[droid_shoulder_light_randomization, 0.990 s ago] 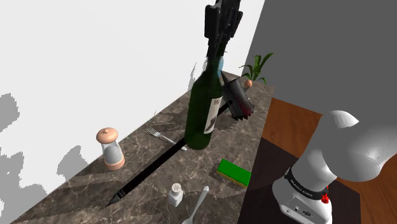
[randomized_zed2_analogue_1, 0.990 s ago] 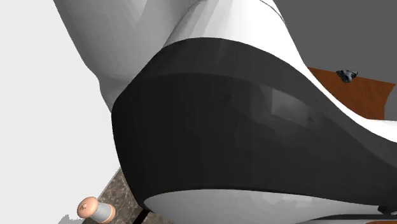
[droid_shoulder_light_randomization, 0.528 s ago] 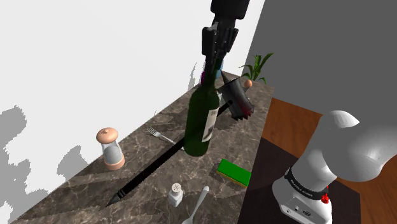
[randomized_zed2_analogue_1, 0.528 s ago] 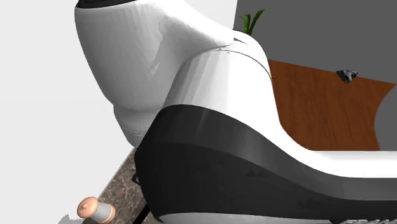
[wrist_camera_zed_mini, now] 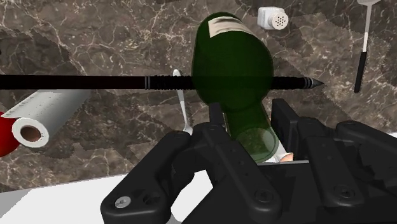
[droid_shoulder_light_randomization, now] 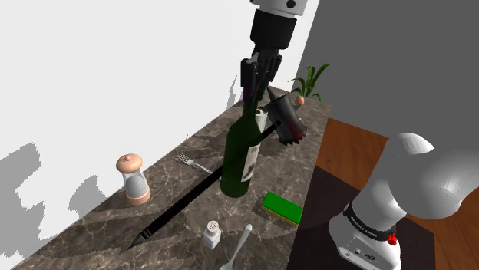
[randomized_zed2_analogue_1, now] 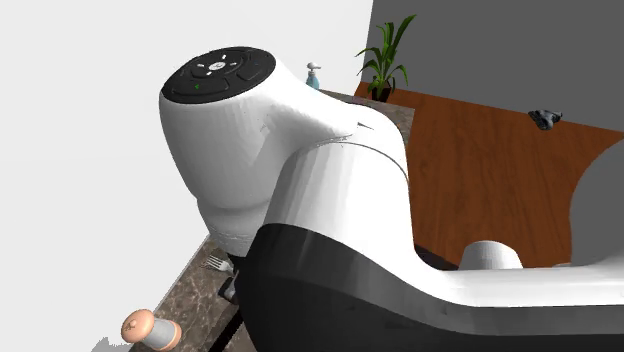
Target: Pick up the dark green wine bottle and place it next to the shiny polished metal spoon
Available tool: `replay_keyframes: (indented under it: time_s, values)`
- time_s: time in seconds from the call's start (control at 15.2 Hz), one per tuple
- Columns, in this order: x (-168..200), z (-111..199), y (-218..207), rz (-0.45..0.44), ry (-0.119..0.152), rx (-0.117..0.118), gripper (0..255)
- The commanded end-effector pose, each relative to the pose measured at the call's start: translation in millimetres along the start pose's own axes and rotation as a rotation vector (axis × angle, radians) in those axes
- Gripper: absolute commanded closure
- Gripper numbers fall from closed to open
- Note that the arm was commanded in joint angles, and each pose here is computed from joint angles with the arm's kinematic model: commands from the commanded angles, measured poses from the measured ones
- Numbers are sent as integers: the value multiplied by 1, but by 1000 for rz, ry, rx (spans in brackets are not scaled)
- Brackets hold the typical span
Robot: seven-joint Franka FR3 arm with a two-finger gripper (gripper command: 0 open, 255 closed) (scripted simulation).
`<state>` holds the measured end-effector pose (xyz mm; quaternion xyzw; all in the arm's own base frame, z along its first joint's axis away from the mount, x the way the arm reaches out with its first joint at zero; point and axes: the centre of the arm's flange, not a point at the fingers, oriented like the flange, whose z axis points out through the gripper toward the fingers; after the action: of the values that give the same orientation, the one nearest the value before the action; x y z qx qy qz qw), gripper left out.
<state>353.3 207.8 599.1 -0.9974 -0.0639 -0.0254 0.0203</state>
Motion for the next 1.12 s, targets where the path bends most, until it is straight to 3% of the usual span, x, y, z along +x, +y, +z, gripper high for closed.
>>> replay_keyframes:
  time_s: [0.0,1.06]
  values:
    - [0,12,0,0,1,0,255]
    - [-5,96,3,0,1,0,255]
